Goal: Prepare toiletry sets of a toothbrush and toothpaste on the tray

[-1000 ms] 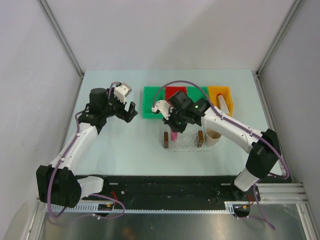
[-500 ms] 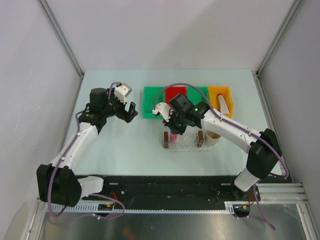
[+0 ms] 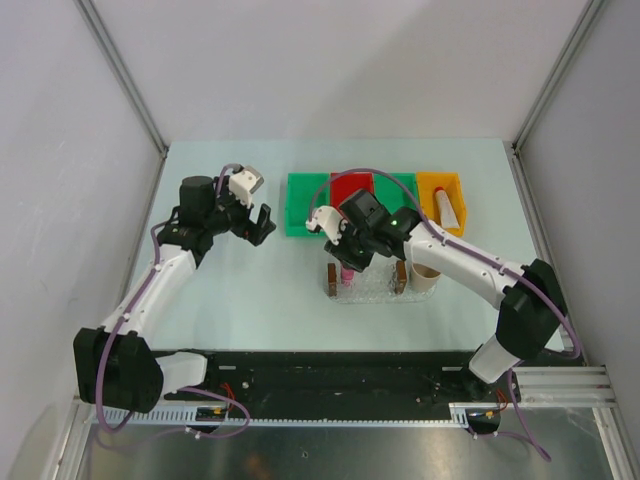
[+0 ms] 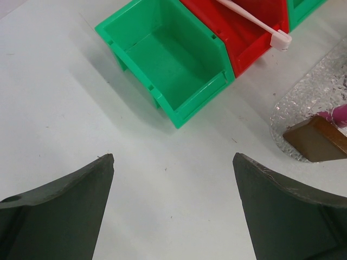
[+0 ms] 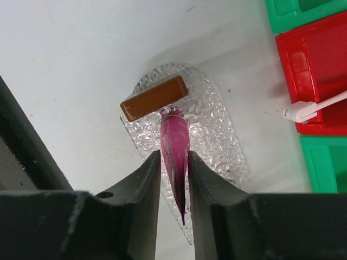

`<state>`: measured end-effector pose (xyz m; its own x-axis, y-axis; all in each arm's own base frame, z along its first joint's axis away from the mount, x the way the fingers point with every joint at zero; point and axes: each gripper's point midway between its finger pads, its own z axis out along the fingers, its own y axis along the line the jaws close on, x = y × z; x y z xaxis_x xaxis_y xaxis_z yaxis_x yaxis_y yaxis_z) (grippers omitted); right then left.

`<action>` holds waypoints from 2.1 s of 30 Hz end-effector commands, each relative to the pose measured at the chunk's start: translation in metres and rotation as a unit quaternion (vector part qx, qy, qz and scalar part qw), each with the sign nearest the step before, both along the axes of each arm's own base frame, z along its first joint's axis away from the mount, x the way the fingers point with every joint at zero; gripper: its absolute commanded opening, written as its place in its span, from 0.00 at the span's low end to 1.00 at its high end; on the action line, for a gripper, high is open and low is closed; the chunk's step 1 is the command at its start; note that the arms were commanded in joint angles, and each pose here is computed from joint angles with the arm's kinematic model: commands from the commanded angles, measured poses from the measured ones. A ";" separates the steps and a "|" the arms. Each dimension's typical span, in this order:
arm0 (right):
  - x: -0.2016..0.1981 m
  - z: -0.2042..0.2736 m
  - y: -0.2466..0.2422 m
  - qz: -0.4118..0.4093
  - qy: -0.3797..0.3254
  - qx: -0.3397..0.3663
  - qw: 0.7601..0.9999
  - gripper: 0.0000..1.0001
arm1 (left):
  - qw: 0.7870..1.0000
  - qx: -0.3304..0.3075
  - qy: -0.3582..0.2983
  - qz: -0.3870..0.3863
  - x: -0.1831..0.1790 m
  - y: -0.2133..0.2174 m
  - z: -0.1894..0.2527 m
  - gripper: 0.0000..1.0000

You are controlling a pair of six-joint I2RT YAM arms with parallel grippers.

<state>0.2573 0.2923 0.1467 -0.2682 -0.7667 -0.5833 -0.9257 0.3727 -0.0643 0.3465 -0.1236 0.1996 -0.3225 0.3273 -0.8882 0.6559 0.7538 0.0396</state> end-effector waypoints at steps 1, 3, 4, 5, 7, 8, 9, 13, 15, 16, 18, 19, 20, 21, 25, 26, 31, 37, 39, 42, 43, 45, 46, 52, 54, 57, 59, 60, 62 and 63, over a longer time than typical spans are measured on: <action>0.010 0.033 0.002 -0.007 -0.049 0.036 0.998 0.34 | 1.000 -0.016 0.010 0.000 0.000 -0.001 -0.003 0.95; 0.010 0.038 0.001 -0.009 -0.055 0.039 0.998 0.42 | 1.000 -0.016 0.011 -0.001 0.000 -0.002 -0.004 0.95; 0.011 0.044 -0.001 -0.013 -0.063 0.042 0.997 0.43 | 1.000 -0.016 0.012 -0.001 0.000 -0.002 -0.005 0.95; 0.013 0.047 -0.001 -0.015 -0.068 0.044 0.997 0.46 | 1.000 -0.016 0.012 -0.001 0.000 -0.002 -0.005 0.95; 0.014 0.058 -0.003 -0.022 -0.077 0.050 0.996 0.48 | 1.000 -0.017 0.011 -0.002 0.000 -0.002 -0.004 0.95; 0.014 0.062 -0.004 -0.024 -0.079 0.055 0.995 0.51 | 1.000 -0.017 0.011 -0.002 0.000 -0.002 -0.004 0.95; 0.017 0.070 -0.006 -0.031 -0.083 0.062 0.994 0.54 | 1.000 -0.017 0.011 -0.001 0.000 -0.001 -0.004 0.95; 0.037 0.095 -0.022 -0.072 -0.106 0.083 0.988 0.60 | 1.000 -0.017 0.011 -0.001 0.000 -0.001 -0.003 0.95; 0.051 0.106 -0.033 -0.100 -0.111 0.097 0.984 0.62 | 1.000 -0.017 0.009 -0.001 0.000 -0.001 -0.002 0.95; 0.069 0.115 -0.048 -0.131 -0.120 0.111 0.978 0.63 | 1.000 -0.018 0.007 -0.002 0.000 -0.002 0.000 0.95; 0.090 0.123 -0.064 -0.175 -0.123 0.128 0.968 0.64 | 1.000 -0.017 0.003 -0.001 0.000 -0.001 0.002 0.95; 0.109 0.131 -0.087 -0.213 -0.130 0.134 0.959 0.64 | 1.000 -0.017 0.001 0.001 -0.001 -0.001 0.003 0.95; 0.119 0.135 -0.098 -0.235 -0.131 0.140 0.953 0.64 | 1.000 -0.016 -0.003 0.001 -0.001 0.000 0.004 0.95; 0.130 0.131 -0.108 -0.260 -0.121 0.148 0.947 0.64 | 1.000 -0.015 -0.003 0.002 -0.002 0.000 0.005 0.95; 0.176 0.117 -0.165 -0.351 -0.114 0.148 0.918 0.64 | 1.000 -0.017 -0.006 -0.001 -0.003 0.000 0.007 0.95; 0.185 0.114 -0.184 -0.373 -0.114 0.145 0.909 0.64 | 1.000 -0.018 -0.006 -0.001 -0.003 0.000 0.007 0.95; 0.213 0.065 -0.220 -0.423 -0.088 0.102 0.896 0.61 | 1.000 -0.017 -0.006 -0.003 -0.003 0.000 0.006 0.95; 0.226 0.012 -0.246 -0.455 -0.064 0.047 0.887 0.59 | 1.000 -0.019 -0.001 -0.007 -0.003 -0.002 0.004 0.95; 0.229 0.001 -0.252 -0.462 -0.063 0.031 0.884 0.59 | 1.000 -0.019 0.000 -0.008 -0.003 -0.002 0.003 0.95; 0.231 -0.015 -0.260 -0.473 -0.059 0.007 0.879 0.58 | 1.000 -0.020 0.000 -0.009 -0.003 -0.003 0.003 0.95; 0.232 -0.018 -0.262 -0.475 -0.058 0.002 0.878 0.58 | 1.000 -0.021 0.000 -0.008 -0.003 -0.003 0.004 0.95; 0.233 -0.028 -0.265 -0.478 -0.054 -0.011 0.877 0.58 | 1.000 -0.021 -0.001 -0.008 -0.003 -0.003 0.004 0.95; 0.233 -0.031 -0.266 -0.479 -0.052 -0.016 0.876 0.57 | 1.000 -0.020 0.000 -0.008 -0.003 -0.003 0.004 0.95; 0.230 -0.058 -0.274 -0.484 -0.036 -0.050 0.873 0.57 | 1.000 -0.020 -0.002 -0.007 -0.004 -0.002 0.005 0.95; 0.229 -0.062 -0.276 -0.486 -0.034 -0.057 0.871 0.57 | 1.000 -0.021 -0.001 -0.007 -0.004 -0.002 0.004 0.95; 0.228 -0.069 -0.279 -0.489 -0.033 -0.066 0.869 0.57 | 1.000 -0.020 0.000 -0.008 -0.005 -0.002 0.003 0.95; 0.228 -0.073 -0.282 -0.492 -0.033 -0.074 0.867 0.57 | 1.000 -0.020 0.000 -0.007 -0.005 -0.002 0.003 0.95; 0.227 -0.076 -0.282 -0.492 -0.031 -0.077 0.867 0.57 | 1.000 -0.021 0.000 -0.008 -0.005 -0.002 0.004 0.95; 0.226 -0.083 -0.284 -0.493 -0.030 -0.085 0.865 0.57 | 1.000 -0.021 -0.001 -0.008 -0.005 -0.002 0.003 0.95; 0.225 -0.086 -0.284 -0.492 -0.029 -0.089 0.865 0.57 | 1.000 -0.020 0.000 -0.007 -0.005 -0.002 0.003 0.95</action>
